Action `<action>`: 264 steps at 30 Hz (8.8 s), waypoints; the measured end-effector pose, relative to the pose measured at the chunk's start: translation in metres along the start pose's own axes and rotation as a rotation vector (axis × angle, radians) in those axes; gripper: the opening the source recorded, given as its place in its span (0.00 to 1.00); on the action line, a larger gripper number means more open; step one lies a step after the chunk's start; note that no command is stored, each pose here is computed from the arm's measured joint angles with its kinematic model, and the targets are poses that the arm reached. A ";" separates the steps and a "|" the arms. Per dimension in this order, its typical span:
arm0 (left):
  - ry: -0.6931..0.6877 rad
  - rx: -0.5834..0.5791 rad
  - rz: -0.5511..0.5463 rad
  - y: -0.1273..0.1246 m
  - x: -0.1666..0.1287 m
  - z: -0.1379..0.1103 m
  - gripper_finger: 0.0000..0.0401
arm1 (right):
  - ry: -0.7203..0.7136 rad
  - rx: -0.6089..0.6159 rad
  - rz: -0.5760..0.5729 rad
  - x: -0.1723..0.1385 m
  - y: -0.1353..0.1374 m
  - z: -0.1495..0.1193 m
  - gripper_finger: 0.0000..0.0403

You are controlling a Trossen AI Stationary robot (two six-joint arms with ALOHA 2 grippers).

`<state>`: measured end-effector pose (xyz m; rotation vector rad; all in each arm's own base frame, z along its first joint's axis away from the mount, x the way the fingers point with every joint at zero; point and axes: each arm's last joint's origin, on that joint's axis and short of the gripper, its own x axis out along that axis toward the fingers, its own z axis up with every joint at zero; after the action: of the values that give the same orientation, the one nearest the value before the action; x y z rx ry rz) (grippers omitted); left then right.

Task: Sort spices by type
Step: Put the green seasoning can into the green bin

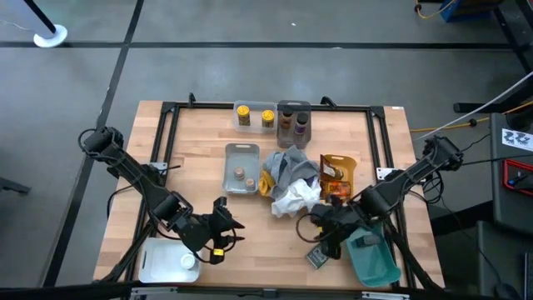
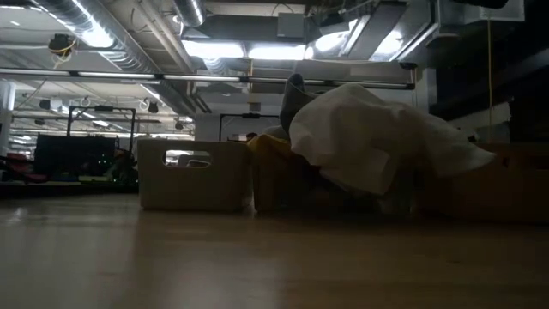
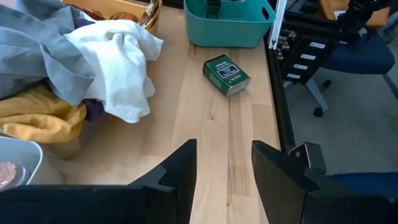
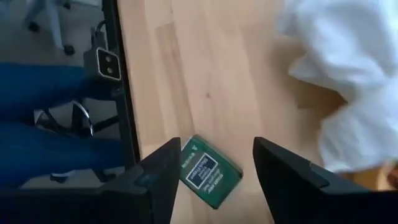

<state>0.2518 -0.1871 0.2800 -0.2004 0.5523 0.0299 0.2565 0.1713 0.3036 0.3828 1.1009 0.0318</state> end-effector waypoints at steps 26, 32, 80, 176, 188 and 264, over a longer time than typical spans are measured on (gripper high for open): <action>-0.187 0.138 -0.109 -0.030 0.085 -0.021 0.34 | 0.060 0.172 -0.129 0.064 0.042 -0.047 0.49; -0.231 0.160 -0.194 -0.035 0.113 -0.025 0.27 | 0.060 0.168 -0.128 0.067 0.046 -0.052 0.49; -0.153 0.265 -0.115 -0.030 0.269 -0.037 0.01 | 0.105 0.119 -0.306 0.063 0.030 -0.059 0.05; -0.093 0.189 -0.138 -0.039 0.273 -0.059 0.01 | 0.256 0.235 0.047 0.069 0.056 -0.055 0.25; -0.142 0.170 -0.157 -0.042 0.271 -0.053 0.01 | 0.293 0.232 -0.031 0.105 0.054 -0.062 0.40; 0.179 0.575 0.008 -0.048 0.175 0.016 0.01 | 0.474 0.882 0.107 0.087 0.082 -0.047 0.39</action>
<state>0.4129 -0.2358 0.2100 0.3633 0.7172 -0.1398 0.2684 0.2799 0.2361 1.2727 1.5288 -0.2919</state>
